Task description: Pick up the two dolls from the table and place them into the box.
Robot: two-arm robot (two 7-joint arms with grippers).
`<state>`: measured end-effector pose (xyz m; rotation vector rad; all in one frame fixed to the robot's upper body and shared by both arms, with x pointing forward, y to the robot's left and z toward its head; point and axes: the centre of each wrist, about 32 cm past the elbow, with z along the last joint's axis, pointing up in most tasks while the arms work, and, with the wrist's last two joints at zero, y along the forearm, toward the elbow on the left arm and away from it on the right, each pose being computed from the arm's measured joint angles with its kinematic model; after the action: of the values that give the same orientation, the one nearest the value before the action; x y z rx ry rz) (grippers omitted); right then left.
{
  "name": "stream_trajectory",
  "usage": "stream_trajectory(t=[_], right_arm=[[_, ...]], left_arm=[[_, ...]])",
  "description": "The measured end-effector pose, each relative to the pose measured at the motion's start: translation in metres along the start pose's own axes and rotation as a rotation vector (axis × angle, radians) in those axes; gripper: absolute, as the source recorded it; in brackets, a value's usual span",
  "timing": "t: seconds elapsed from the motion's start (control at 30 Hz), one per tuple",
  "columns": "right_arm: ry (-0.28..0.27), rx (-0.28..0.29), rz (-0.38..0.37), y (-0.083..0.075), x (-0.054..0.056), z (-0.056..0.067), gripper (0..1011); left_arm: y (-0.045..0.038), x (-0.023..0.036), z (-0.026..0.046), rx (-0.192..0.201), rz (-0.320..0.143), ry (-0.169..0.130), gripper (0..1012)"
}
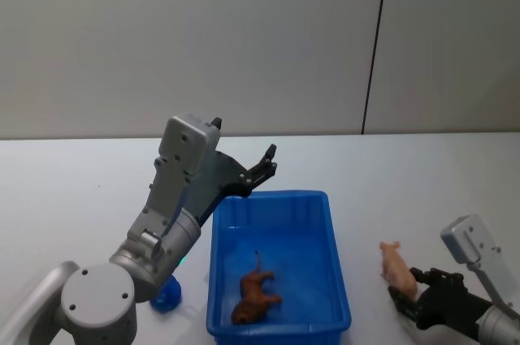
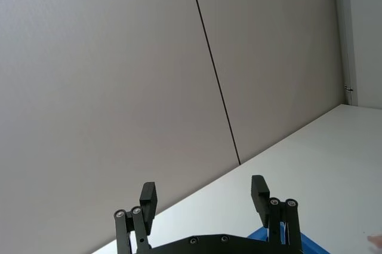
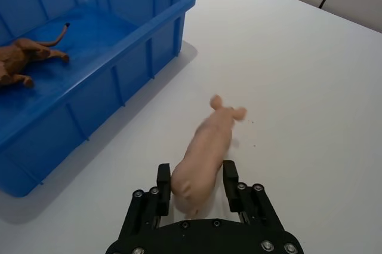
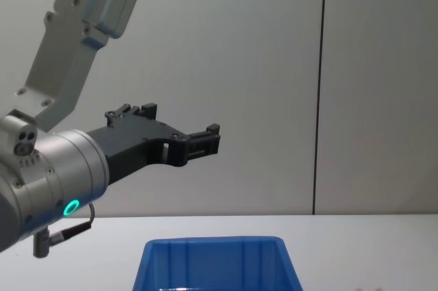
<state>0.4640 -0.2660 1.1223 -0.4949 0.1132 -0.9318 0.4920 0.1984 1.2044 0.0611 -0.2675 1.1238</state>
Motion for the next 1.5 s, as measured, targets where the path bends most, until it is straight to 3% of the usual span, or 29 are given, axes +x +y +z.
stream_trajectory(t=[0.17, 0.5, 0.67, 0.9, 1.2, 1.5], right_arm=[[0.003, 0.0, -0.013, 0.002, 0.0, 0.0, 400], [-0.004, 0.029, -0.031, 0.002, 0.001, 0.002, 390], [-0.023, 0.079, -0.035, 0.002, 0.001, 0.009, 390], [-0.051, 0.162, -0.007, 0.002, 0.002, 0.027, 390], [-0.088, 0.254, 0.091, 0.006, 0.001, 0.057, 390], [-0.115, 0.268, 0.196, 0.021, -0.006, 0.083, 390]], left_arm=[[0.0, 0.0, 0.0, 0.0, 0.0, 0.0, 1001], [0.0, 0.0, 0.0, 0.0, 0.0, 0.0, 1001], [0.0, 0.0, 0.0, 0.0, 0.0, 0.0, 1001], [0.0, 0.0, 0.0, 0.0, 0.0, 0.0, 1001], [0.0, 0.0, 0.0, 0.0, 0.0, 0.0, 1001], [0.0, 0.0, 0.0, 0.0, 0.0, 0.0, 1001]])
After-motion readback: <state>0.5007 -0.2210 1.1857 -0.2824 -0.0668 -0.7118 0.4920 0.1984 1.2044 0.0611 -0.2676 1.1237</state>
